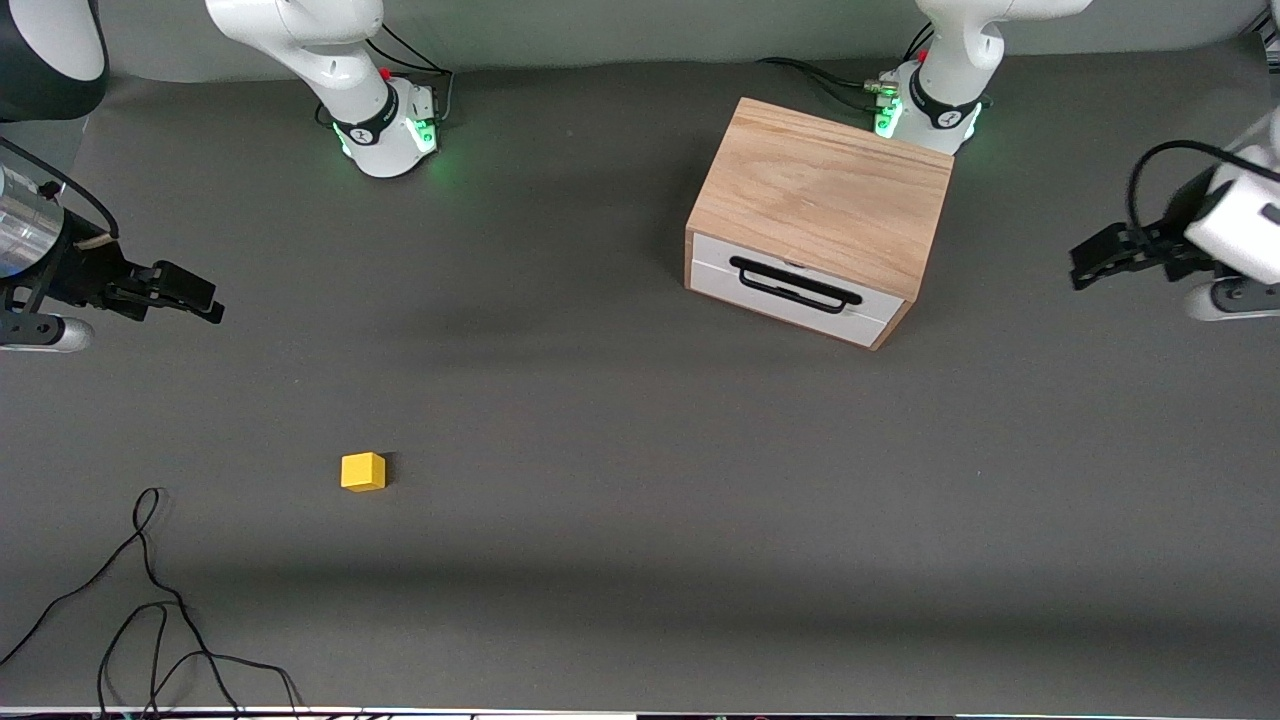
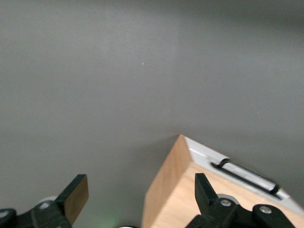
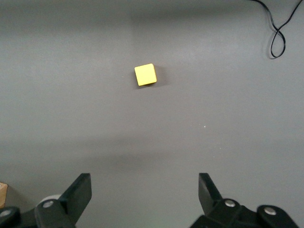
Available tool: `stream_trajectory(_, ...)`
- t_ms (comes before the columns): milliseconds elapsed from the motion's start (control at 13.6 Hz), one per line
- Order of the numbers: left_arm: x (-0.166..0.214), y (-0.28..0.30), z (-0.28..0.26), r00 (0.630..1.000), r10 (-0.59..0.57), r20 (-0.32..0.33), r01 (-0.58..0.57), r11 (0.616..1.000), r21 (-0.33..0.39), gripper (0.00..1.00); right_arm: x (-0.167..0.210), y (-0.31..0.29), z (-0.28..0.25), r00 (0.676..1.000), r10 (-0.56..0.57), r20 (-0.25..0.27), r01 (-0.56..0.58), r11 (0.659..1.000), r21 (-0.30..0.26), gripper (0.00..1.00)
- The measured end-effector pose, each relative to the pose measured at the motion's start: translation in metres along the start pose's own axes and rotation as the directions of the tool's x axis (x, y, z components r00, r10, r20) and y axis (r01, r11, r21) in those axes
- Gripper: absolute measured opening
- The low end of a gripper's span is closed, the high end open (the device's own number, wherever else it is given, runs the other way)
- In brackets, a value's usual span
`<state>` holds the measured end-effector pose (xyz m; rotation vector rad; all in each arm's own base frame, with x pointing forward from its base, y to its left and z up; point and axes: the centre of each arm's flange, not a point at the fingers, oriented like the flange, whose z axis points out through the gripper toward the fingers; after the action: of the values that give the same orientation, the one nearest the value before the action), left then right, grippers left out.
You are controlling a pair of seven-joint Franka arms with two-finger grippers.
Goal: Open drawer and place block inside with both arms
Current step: 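Reach the left gripper to the drawer handle while the right gripper approaches the cube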
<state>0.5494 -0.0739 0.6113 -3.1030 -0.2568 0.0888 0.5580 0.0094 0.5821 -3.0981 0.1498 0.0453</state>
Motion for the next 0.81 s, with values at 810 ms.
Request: stream_trajectory(810, -0.067, 0.225, 0.061, 0.541, -0.841, 0.018, 0.836, 0.540, 0.096, 1.00, 0.018, 0.000, 0.036, 0.999, 0.003, 0.046, -0.003, 1.000, -0.002, 1.00)
